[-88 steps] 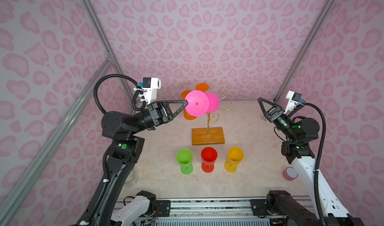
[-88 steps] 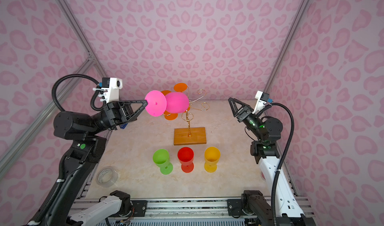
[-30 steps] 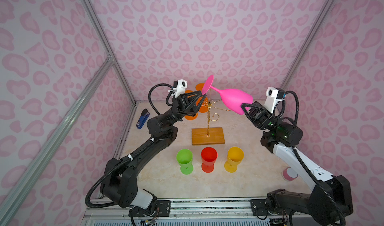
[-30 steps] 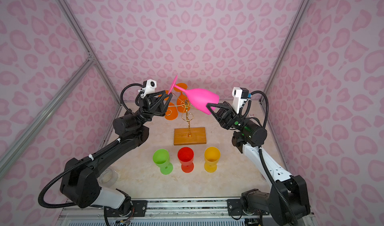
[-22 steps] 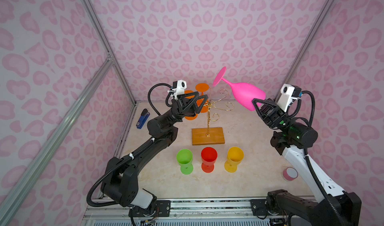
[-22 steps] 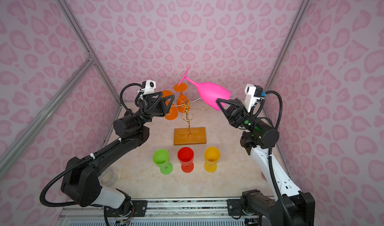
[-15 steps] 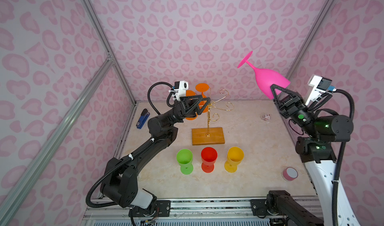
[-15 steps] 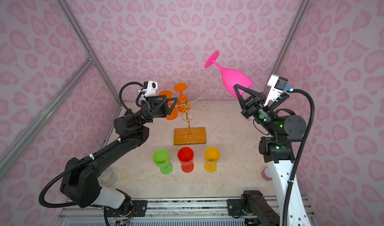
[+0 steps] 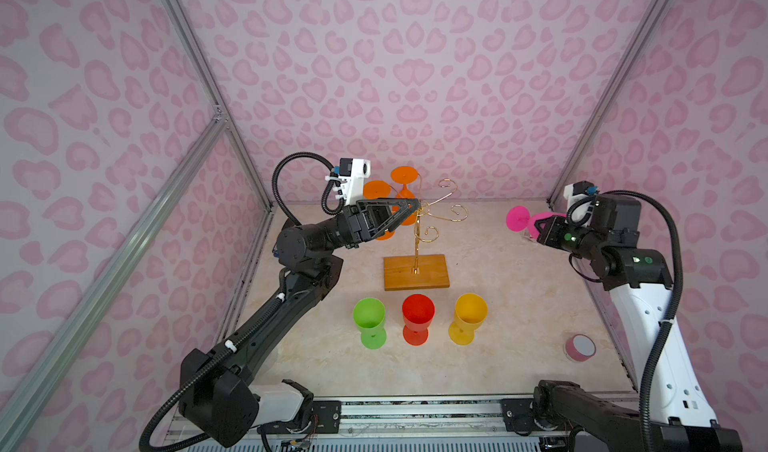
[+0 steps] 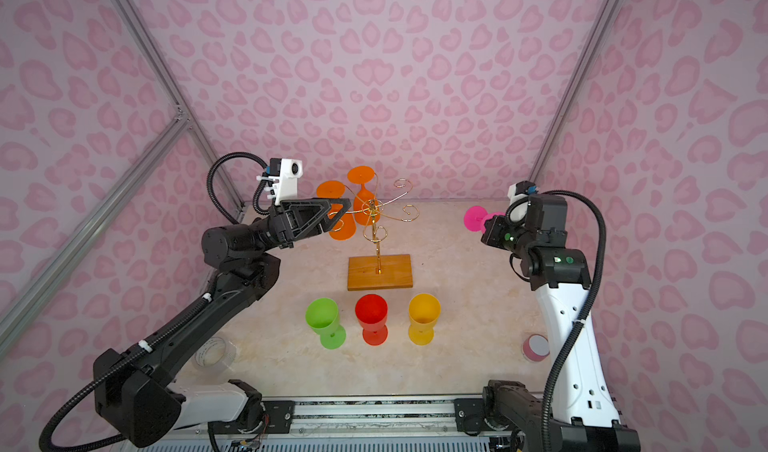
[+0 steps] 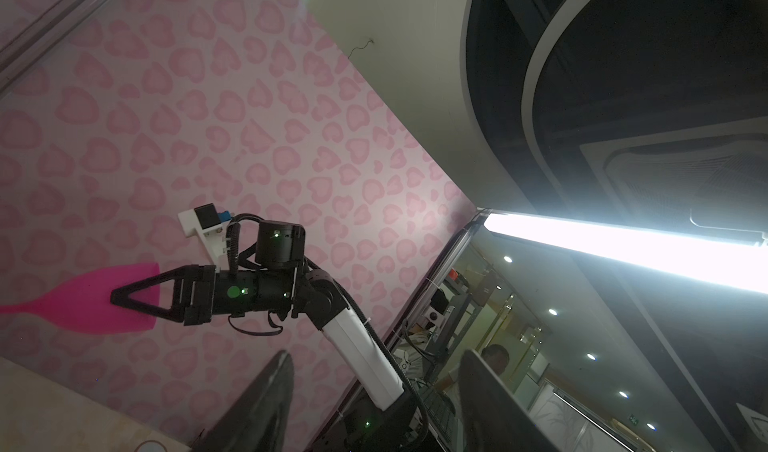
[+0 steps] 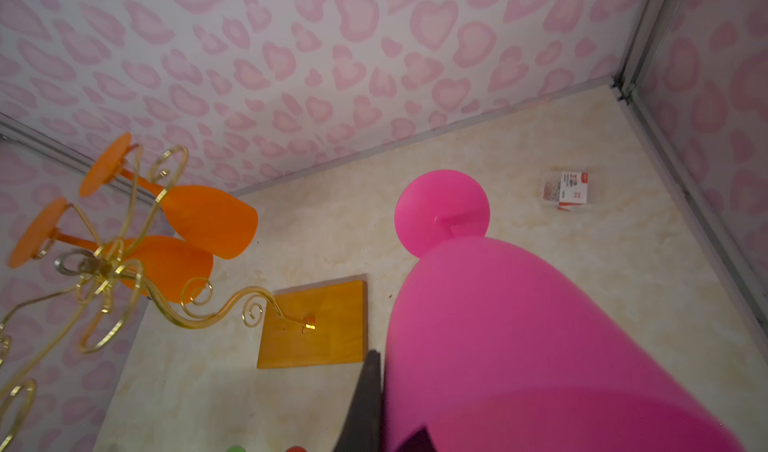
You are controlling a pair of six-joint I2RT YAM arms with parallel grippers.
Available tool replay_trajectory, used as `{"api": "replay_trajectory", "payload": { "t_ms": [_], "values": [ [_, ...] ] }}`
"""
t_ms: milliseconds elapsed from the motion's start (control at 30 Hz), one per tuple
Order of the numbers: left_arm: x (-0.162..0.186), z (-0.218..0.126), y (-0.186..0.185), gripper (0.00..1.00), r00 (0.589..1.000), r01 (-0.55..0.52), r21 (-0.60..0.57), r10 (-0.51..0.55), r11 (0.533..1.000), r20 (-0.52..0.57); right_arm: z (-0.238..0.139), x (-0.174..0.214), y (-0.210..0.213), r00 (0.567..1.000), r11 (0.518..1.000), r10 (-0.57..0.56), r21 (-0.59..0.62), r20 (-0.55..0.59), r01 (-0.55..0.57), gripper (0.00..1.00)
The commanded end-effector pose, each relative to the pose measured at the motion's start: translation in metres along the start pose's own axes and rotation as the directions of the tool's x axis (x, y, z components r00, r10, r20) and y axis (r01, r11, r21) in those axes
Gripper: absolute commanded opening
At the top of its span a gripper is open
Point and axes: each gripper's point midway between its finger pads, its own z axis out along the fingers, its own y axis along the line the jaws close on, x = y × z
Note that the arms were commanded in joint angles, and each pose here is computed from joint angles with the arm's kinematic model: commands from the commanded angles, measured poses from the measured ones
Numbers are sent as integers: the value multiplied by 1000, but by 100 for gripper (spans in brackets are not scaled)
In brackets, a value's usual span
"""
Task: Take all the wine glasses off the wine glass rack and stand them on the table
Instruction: 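Lower the pink glass toward the table beside the yellow glass with the right gripper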
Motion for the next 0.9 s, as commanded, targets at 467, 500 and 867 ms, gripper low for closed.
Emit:
{"api": "replay_trajectory", "payload": {
  "t_ms": [467,500,867],
  "values": [
    [-7,-19,-13,66,994,-110,-105,110,988,-6,59,139,10,854,966,-233,-7,-465,259,0],
    [-7,-19,-13,66,994,-109,-107,109,988,-6,62,142,13,848,965,-240,-18,-473,263,0],
    [-3,-26,-16,66,991,-131,-134,130,982,-13,94,163,22,797,959,-266,-62,-543,278,0]
  ]
}}
